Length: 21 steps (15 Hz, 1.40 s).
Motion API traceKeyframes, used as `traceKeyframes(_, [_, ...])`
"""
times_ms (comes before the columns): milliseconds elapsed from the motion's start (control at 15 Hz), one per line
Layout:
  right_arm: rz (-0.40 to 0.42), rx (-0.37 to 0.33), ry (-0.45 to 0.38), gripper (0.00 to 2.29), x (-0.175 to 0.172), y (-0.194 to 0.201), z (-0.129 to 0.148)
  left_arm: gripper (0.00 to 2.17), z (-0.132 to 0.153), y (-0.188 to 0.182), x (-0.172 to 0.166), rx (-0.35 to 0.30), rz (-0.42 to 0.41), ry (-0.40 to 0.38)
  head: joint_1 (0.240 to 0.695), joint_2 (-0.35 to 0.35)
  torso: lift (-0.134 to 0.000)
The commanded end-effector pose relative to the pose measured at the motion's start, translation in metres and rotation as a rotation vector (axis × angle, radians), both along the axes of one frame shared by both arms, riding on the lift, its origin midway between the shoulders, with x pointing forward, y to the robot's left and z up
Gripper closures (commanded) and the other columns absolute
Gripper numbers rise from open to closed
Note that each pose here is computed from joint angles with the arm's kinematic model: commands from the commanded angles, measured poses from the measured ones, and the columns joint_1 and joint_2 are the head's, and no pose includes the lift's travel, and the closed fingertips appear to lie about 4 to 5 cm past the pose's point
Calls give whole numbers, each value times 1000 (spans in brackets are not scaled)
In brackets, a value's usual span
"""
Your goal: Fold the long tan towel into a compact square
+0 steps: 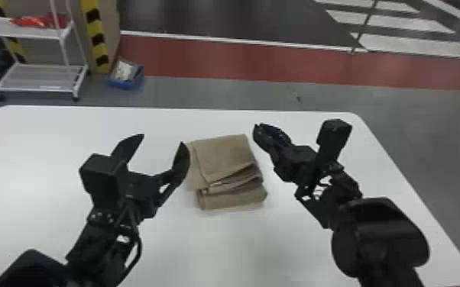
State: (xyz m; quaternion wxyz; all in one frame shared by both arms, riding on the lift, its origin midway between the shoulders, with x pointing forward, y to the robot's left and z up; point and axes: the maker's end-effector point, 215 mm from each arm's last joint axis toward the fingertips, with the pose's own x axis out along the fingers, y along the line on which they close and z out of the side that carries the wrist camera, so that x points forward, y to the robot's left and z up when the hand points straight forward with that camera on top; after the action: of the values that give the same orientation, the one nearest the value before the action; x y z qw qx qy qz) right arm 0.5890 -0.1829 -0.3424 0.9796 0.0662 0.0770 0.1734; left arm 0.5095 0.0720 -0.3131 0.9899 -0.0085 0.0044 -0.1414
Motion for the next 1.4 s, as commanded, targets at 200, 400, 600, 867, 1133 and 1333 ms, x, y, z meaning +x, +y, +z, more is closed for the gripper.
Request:
traceKeyframes(200, [52,-67,140,2250,2,36,-64,255,-6,9,1,5,8,8,695,-78,-124])
traceKeyframes(400, [61,-90,169,2250,-10,39,-83,255,-5,8,4,-1,6,7,695,-65,-124])
traceKeyframes(600, [67,-98,212,2250,-27,37,-100,255,-6,9,5,-3,8,8,695,-64,-124])
traceKeyframes(867, [65,-99,227,2250,-45,38,-107,255,-5,8,5,-4,7,7,695,-66,-124])
traceKeyframes(1133, [56,-94,202,2250,-46,36,-93,255,-5,4,5,-6,4,7,695,-69,-124])
traceKeyframes(1333, [24,-74,147,1878,-44,27,-67,211,-2,8,6,-10,17,-2,695,-75,-124])
